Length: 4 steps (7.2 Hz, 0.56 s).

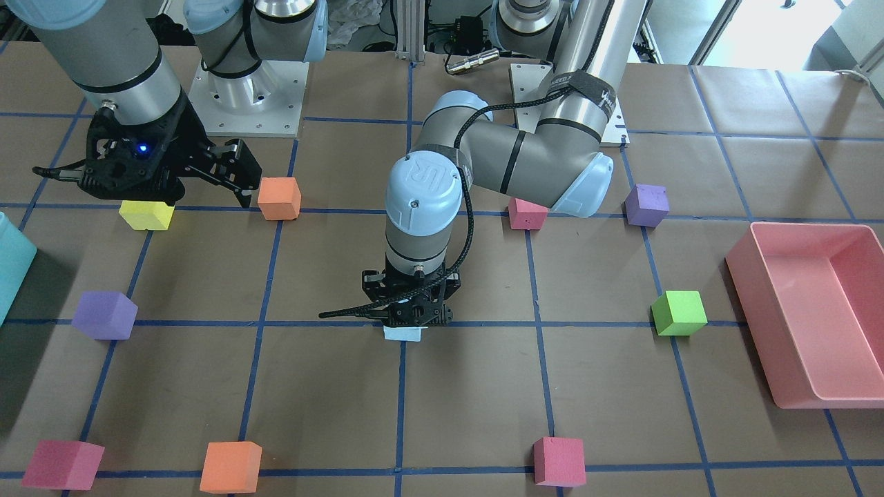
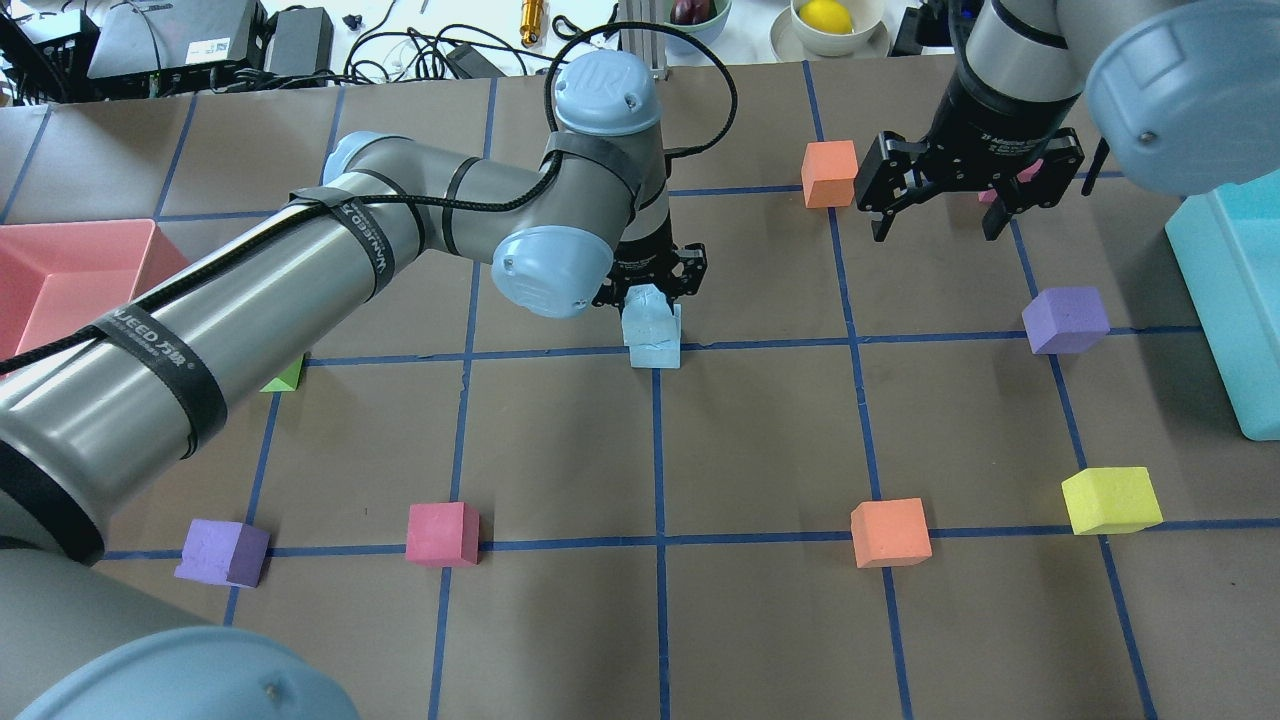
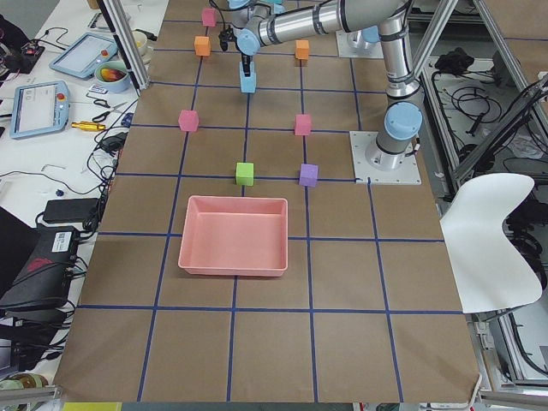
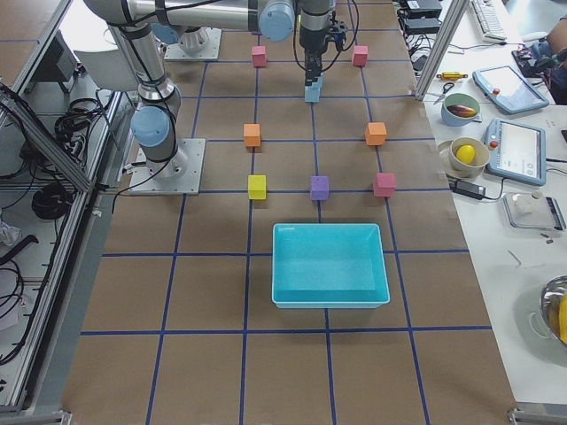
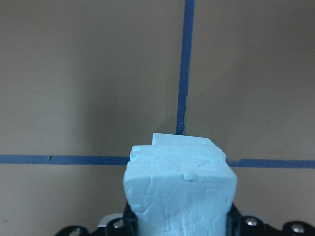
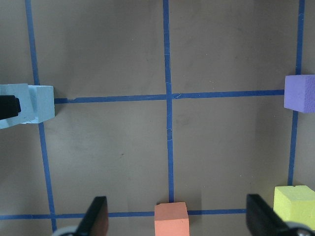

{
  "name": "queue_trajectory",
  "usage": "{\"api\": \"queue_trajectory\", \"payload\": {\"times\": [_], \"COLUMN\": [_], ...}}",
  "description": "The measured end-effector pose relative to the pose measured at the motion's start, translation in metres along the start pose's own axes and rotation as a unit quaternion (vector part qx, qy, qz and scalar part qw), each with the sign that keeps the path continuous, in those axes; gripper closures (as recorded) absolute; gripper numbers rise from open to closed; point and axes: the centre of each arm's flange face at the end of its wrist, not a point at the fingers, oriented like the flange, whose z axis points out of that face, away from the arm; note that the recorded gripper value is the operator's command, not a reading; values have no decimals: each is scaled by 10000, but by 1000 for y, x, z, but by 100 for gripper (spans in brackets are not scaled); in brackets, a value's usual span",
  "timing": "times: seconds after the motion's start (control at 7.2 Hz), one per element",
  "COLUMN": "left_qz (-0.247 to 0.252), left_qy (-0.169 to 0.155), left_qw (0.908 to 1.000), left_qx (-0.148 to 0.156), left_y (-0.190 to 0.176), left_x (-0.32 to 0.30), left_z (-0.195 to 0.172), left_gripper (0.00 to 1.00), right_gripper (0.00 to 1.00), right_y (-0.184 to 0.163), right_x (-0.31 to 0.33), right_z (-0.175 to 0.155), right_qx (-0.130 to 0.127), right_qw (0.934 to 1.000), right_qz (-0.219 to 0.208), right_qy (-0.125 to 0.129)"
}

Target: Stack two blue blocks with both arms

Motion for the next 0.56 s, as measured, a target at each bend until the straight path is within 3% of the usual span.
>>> {"api": "queue_trajectory", "payload": {"times": [0.14, 0.56], "left_qz": [-8, 7], "left_qy": [0, 64], "left_qw": [10000, 10000], "left_qx": [-15, 37], "left_y": [-1, -3], "left_x": [1, 1], "left_z": [3, 1], "left_gripper": [4, 0], "right_gripper": [0, 0], "right_y": [0, 3], "right_x": [3, 13], "right_z": [0, -9], "right_qx": [0, 69], "right_qw": [10000, 10000], "right_qz": [-7, -23], "right_qy": [12, 26]}}
